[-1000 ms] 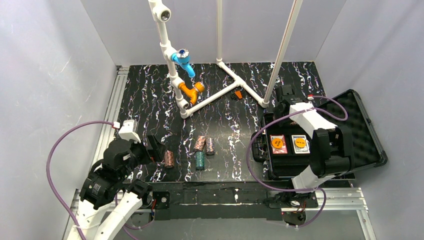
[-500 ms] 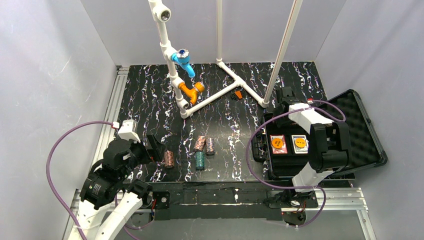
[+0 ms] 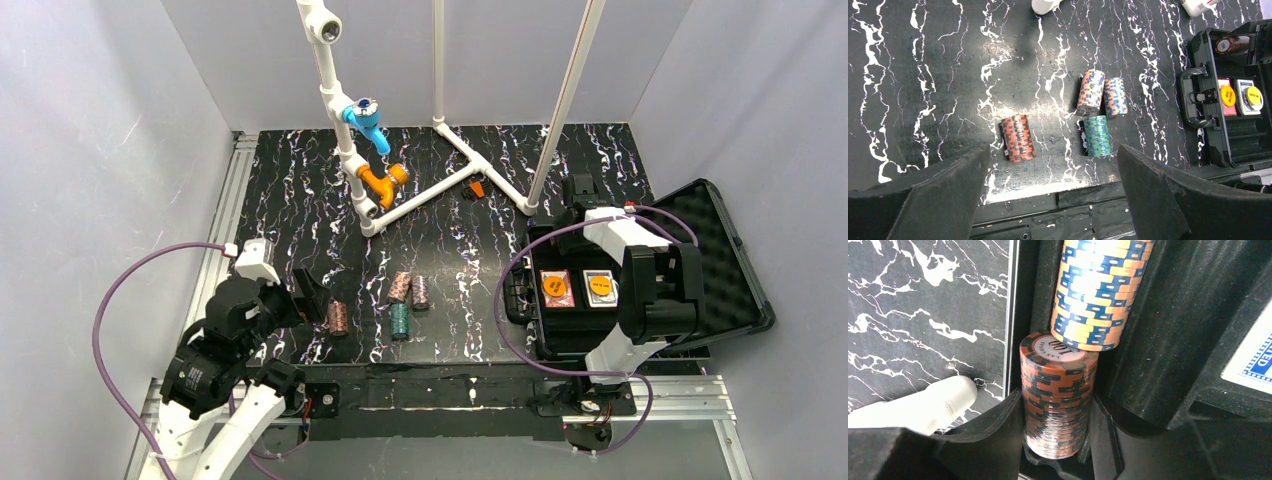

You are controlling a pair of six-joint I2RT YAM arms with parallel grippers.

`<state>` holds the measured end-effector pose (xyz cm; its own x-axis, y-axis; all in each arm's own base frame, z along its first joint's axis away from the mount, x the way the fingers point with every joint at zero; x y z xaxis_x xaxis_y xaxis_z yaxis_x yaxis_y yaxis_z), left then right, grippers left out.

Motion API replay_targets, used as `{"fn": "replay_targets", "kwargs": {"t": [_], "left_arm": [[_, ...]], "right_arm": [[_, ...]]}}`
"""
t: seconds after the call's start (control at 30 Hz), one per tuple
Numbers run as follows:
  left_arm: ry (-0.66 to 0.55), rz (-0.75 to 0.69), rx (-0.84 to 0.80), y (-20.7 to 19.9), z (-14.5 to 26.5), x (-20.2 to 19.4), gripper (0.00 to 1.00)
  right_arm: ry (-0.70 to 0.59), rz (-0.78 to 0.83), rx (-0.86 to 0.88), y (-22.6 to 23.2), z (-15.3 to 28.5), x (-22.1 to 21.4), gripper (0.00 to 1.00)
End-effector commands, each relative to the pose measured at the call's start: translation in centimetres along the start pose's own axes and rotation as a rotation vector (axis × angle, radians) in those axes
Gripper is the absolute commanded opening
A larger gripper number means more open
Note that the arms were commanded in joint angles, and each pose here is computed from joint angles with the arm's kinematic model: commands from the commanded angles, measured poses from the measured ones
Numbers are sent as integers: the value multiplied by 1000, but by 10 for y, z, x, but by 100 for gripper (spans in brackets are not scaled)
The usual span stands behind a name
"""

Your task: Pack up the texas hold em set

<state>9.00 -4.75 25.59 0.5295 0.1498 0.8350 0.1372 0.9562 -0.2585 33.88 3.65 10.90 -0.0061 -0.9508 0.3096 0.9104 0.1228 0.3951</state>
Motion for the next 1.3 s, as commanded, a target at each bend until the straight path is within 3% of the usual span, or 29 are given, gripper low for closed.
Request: {"fn": "replay_targets", "kwargs": {"t": [0.0, 0.23, 0.53, 0.77, 1.27], "left_arm": [[3, -10, -3, 0, -3, 0, 98], [2, -9, -3, 0, -3, 0, 98], [-1, -8, -5, 0, -2, 0, 98], [-1, -8, -5, 0, -2, 0, 98], [-9, -6, -7, 0, -1, 0, 98]], "right_arm": [[-5, -40, 26, 6, -6, 2, 11], [-10, -48, 24, 5, -5, 5, 33], [-5, -60, 20, 2, -3, 8, 50], [3, -64, 21, 0, -1, 9, 69], [13, -63, 29, 2, 10, 17, 81]]}}
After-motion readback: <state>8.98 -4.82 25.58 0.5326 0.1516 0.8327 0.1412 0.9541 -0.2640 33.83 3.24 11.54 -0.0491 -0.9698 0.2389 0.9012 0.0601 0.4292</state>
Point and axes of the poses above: each gripper's point midway between its finger pads, its own z axis back along the fingers, its own y axis along the line the jaws close on, x = y × z, the point moved 7 cm from there along z, back along the fingers, and after that the axes turned 6 degrees about -z, right-handed, at the moved point
